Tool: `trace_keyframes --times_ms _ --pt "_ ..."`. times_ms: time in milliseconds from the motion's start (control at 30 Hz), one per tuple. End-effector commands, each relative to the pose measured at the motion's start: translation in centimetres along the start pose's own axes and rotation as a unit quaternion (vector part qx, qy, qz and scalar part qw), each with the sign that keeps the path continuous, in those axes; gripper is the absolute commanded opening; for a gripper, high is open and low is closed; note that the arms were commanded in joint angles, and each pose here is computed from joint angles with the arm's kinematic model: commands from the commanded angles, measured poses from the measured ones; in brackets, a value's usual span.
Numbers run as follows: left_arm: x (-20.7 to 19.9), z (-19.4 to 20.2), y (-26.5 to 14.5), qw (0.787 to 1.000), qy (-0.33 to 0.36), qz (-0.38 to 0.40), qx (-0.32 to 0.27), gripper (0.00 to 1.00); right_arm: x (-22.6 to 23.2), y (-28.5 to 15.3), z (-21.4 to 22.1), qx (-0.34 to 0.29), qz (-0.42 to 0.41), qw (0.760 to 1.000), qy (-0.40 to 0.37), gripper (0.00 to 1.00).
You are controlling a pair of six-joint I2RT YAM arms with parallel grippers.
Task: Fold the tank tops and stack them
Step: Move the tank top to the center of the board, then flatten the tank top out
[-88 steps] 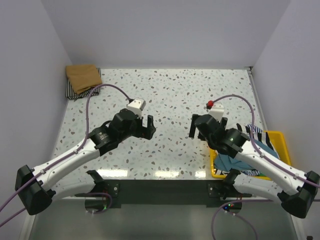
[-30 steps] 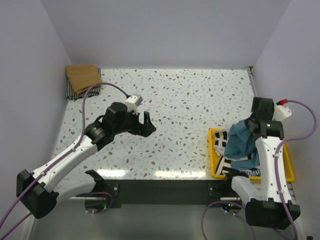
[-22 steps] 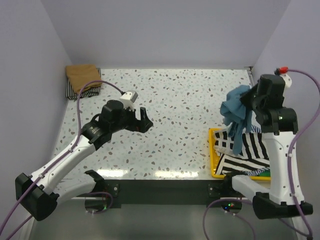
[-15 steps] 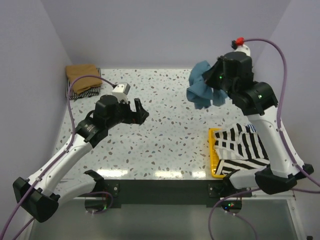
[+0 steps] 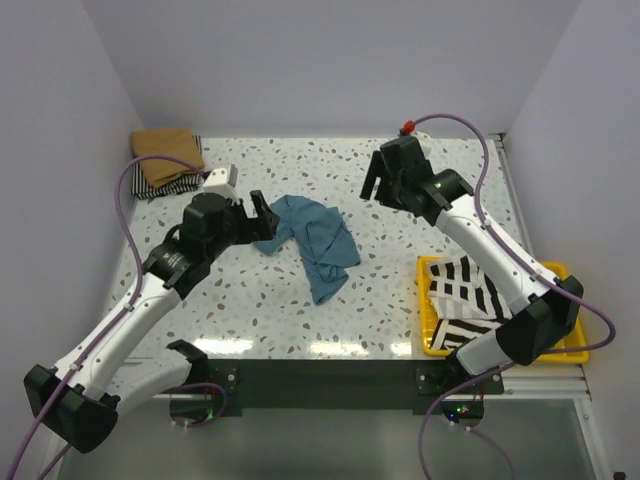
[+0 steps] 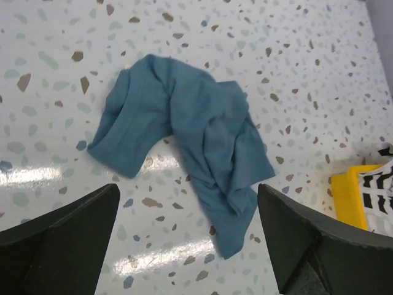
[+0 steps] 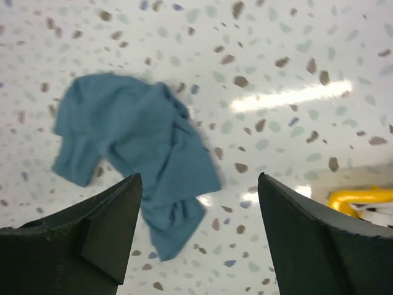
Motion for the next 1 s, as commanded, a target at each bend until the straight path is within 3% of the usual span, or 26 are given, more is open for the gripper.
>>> trace_keyframes --times_ms 0,67,167,367,533,800,967 --pt "3.1 2.5 2.1 0.997 -0.03 -0.064 0.021 0.99 -1.1 0.0 1.2 -0.01 -0.013 1.0 0.027 0.79" --pt "4.4 4.3 3.0 0.995 -0.041 -0.079 0.042 0.96 -0.6 1.5 4.5 0.028 -0.013 1.0 0.003 0.77" --pt "4.9 6.4 4.6 0.994 -0.066 -0.06 0.07 0.84 1.6 2.7 9.9 0.078 -0.01 0.996 -0.05 0.74" --pt "5.4 12.3 6.7 0.979 -0.113 -0.002 0.172 0.69 1.1 6.8 16.2 0.134 0.003 0.99 -0.051 0.62" --pt "6.5 14.5 7.0 0.972 -0.118 -0.017 0.201 0.68 1.5 9.3 17.0 0.136 0.017 0.989 -0.061 0.56" --pt "3.4 18.1 7.4 0.966 -0.081 0.018 0.244 0.67 0.2 13.0 17.4 0.145 0.068 0.985 -0.065 0.49" --pt "2.7 20.4 7.5 0.96 -0.082 0.016 0.267 0.66 -1.7 14.9 17.9 0.159 0.085 0.983 -0.047 0.31"
Point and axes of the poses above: each gripper's point midway between its finger pads, its own y axis out along the fingers, its own x axis along the line the jaws close on, z = x × y, the point moved 6 cm from there along -y, back along the fingers, and after that the axes turned 11 degrees about -y, right-handed, at the moved point
